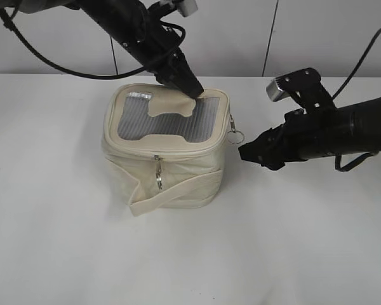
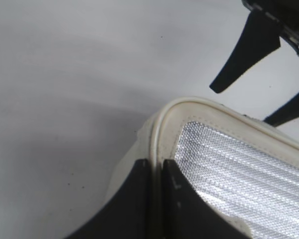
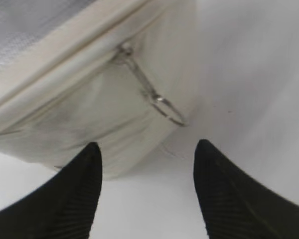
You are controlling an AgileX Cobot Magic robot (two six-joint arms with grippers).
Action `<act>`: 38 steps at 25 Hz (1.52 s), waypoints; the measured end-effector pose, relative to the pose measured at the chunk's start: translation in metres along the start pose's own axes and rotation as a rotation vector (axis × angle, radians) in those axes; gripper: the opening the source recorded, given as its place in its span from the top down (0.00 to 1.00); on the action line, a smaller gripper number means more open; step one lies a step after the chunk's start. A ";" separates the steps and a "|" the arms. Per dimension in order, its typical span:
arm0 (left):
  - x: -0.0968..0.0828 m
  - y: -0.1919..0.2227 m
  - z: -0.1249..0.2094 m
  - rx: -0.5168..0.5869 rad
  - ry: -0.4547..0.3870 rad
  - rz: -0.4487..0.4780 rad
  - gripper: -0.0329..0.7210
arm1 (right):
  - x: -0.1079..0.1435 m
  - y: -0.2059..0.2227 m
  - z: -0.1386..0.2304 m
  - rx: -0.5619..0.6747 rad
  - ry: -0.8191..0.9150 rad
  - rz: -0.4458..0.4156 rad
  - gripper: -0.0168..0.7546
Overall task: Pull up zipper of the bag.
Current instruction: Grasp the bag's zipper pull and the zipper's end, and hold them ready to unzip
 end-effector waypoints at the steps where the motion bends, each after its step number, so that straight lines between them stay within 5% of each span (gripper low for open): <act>1: 0.000 0.000 0.000 0.000 0.000 0.000 0.91 | -0.005 0.000 0.000 0.002 -0.013 0.027 0.38; 12: 0.000 0.000 0.000 0.000 0.000 0.000 0.91 | -0.005 0.003 -0.024 -0.048 -0.174 0.025 0.38; 17: 0.000 0.000 0.000 0.000 0.000 0.000 0.91 | 0.006 0.014 -0.033 -0.055 -0.249 -0.047 0.39; 19: 0.000 0.000 0.000 0.000 0.000 0.000 0.91 | 0.007 0.022 -0.025 -0.023 -0.271 -0.062 0.45; 22: 0.000 0.000 0.000 0.000 0.000 0.000 0.91 | 0.014 0.025 -0.016 0.017 -0.297 -0.089 0.82; 24: 0.000 0.000 0.000 0.000 0.000 0.000 0.91 | 0.018 0.024 -0.013 0.038 -0.281 -0.101 0.94; 32: 0.001 0.000 0.000 -0.001 -0.036 -0.007 0.91 | 0.028 -0.017 -0.020 0.068 -0.187 -0.066 0.97; 38: 0.003 0.001 -0.001 -0.005 -0.118 -0.018 0.91 | 0.054 -0.045 0.006 0.100 -0.126 -0.124 0.97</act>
Point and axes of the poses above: a point on each arm's last joint axis where the gripper is mounted, y pointing out along that axis toward the gripper, x along the wrist's bending axis when the last joint is at zero, z = x × y, the point moved 8 cm from there along y, pointing out along that axis toward the gripper, and after that the axes turned 10 degrees about y, right-handed, at the moved point
